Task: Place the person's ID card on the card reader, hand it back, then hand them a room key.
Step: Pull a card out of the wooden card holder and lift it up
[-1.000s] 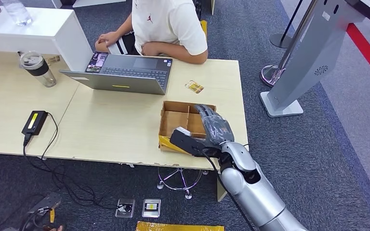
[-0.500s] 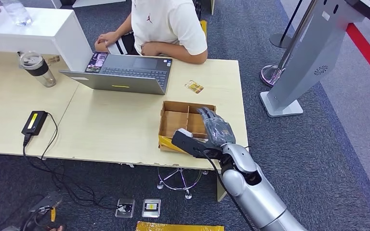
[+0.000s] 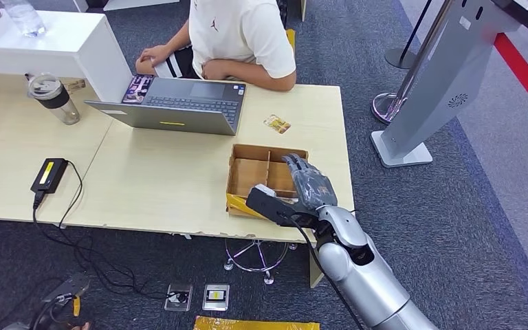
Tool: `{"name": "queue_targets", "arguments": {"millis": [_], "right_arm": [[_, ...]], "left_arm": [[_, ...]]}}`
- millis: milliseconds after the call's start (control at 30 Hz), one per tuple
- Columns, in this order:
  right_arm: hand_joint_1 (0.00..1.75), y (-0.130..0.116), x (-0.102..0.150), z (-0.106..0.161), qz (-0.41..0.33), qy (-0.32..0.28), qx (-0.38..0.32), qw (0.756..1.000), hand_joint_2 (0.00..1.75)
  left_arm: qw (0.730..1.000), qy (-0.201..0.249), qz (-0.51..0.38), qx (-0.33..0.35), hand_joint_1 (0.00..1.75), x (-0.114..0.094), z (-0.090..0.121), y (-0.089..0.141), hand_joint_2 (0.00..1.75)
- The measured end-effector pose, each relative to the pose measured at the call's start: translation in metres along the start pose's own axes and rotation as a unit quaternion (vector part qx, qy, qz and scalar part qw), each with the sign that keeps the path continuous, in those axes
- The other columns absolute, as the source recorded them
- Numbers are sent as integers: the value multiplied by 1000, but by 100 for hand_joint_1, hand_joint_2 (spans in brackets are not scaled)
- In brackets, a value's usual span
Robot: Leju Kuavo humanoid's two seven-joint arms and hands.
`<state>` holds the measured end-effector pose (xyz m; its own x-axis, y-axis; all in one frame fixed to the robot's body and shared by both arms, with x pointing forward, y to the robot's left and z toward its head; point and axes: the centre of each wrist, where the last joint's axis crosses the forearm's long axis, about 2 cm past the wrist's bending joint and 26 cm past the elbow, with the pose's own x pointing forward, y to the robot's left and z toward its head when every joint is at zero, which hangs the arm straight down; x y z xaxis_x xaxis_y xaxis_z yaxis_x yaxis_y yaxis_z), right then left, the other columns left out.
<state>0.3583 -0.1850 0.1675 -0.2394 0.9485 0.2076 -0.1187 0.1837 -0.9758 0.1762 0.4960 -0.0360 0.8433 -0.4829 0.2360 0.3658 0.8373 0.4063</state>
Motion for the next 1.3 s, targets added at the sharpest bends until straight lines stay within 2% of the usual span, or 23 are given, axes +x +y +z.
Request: {"name": "queue_targets", "arguments": {"millis": [1300], "right_arm": [[0, 20, -4, 4, -7, 8, 4, 1000, 175]], "left_arm": [[1000, -2, 0, 0, 0, 3, 0, -1, 175]]}}
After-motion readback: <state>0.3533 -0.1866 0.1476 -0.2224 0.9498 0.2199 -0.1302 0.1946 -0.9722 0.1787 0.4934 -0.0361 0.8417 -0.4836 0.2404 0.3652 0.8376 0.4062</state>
